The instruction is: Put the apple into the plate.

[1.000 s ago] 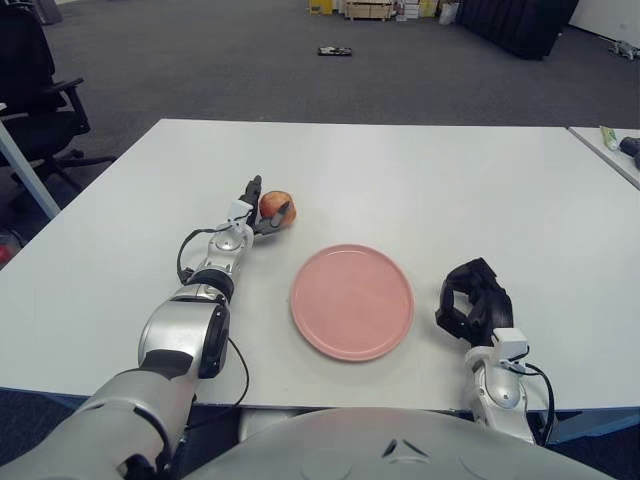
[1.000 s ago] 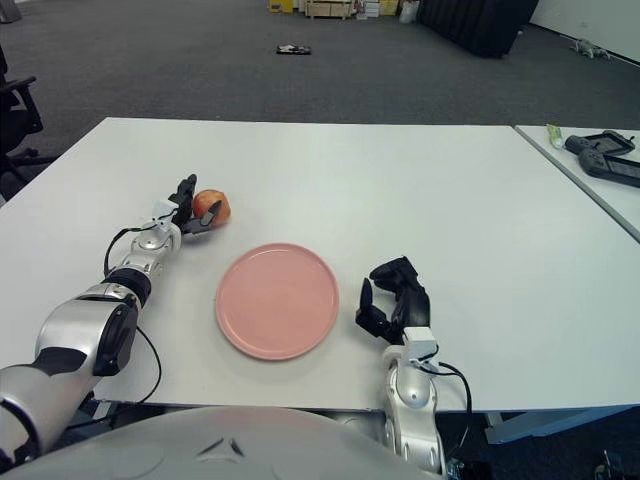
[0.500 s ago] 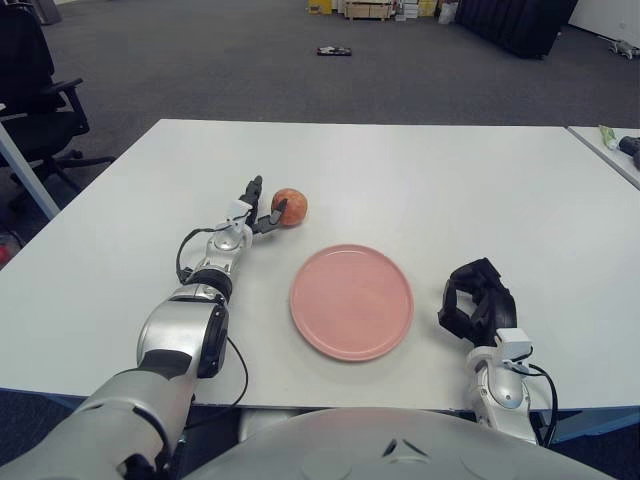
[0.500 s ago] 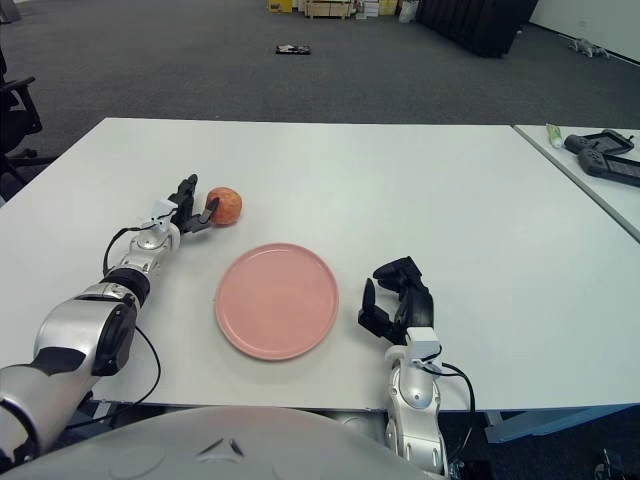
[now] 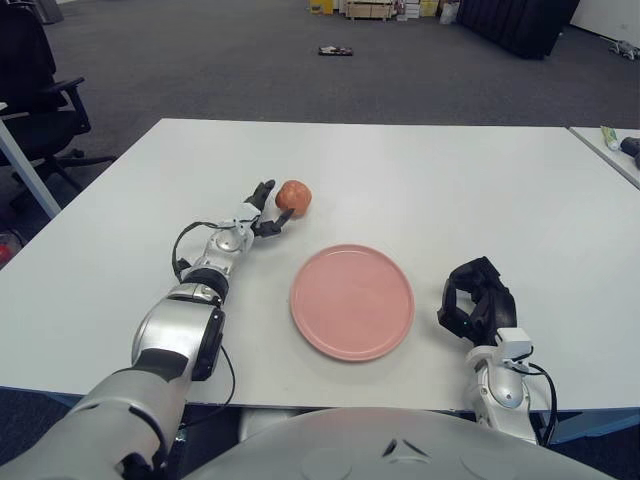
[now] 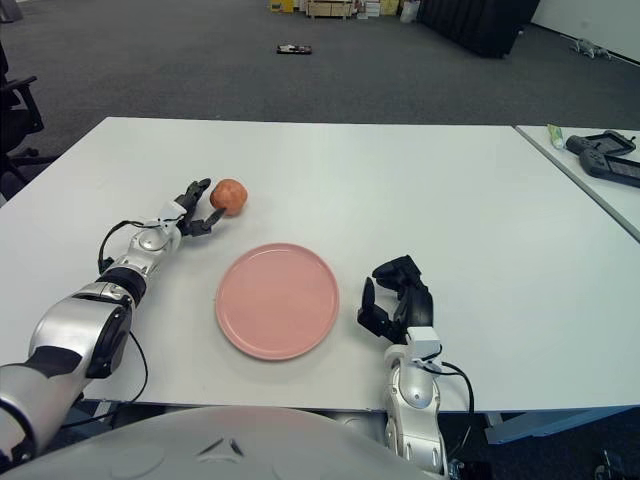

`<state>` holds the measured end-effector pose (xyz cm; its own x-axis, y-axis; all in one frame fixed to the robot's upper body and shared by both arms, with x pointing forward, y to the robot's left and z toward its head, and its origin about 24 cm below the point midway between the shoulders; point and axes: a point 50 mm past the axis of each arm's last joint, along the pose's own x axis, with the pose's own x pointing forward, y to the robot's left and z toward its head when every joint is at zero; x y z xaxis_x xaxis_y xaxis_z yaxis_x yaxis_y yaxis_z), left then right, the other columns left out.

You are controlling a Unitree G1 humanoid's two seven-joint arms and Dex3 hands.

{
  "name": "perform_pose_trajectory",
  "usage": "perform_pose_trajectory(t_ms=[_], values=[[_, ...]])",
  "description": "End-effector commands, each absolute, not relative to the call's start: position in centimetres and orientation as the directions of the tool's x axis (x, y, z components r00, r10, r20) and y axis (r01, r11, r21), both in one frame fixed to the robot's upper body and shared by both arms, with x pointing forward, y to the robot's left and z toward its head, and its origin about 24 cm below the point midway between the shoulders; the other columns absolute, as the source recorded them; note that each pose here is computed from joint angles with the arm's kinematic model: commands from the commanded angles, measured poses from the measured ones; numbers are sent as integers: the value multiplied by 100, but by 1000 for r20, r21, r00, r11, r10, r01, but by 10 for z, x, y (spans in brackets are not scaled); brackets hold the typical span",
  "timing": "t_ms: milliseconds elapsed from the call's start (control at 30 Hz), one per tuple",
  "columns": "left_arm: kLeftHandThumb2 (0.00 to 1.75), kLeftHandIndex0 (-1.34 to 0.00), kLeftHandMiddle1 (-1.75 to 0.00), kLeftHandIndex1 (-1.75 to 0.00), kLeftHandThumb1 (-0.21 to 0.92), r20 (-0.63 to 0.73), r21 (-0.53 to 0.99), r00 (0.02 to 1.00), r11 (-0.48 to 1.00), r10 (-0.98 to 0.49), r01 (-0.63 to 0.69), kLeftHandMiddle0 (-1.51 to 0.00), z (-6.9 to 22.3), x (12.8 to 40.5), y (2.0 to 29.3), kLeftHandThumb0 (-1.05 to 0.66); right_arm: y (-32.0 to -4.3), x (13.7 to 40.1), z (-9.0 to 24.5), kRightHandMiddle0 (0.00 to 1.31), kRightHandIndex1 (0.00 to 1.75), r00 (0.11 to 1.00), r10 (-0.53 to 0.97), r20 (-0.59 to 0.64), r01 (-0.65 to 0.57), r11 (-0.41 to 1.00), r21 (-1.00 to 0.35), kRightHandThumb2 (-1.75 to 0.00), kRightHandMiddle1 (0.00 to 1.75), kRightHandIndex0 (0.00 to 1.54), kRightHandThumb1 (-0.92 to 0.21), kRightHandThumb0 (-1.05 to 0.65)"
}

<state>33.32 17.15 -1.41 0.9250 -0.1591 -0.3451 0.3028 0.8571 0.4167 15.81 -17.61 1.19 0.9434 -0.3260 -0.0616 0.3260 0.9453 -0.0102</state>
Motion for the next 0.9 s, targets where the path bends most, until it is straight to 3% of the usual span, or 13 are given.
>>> perform_pose_trajectory(t_ms=[0, 267, 867], values=[[56, 0, -40, -60, 79, -378, 474, 909, 806, -178, 355, 0, -19, 332, 163, -84, -176, 163, 18, 55, 175, 944, -328, -36, 329, 944, 6, -122, 175, 112, -40, -45], [59, 0, -54, -65, 76, -341, 560, 912, 731, -227, 391, 0, -12, 336, 150, -79, -176, 164, 18, 55, 175, 945, -327, -32, 327, 945, 12, -123, 175, 113, -39, -45], [68, 0, -41, -49, 66, -305, 651, 889, 607, -341, 456, 0, 10, 351, 127, -76, -176, 165, 17, 53, 175, 937, -346, -50, 348, 937, 38, -120, 175, 114, -41, -45]])
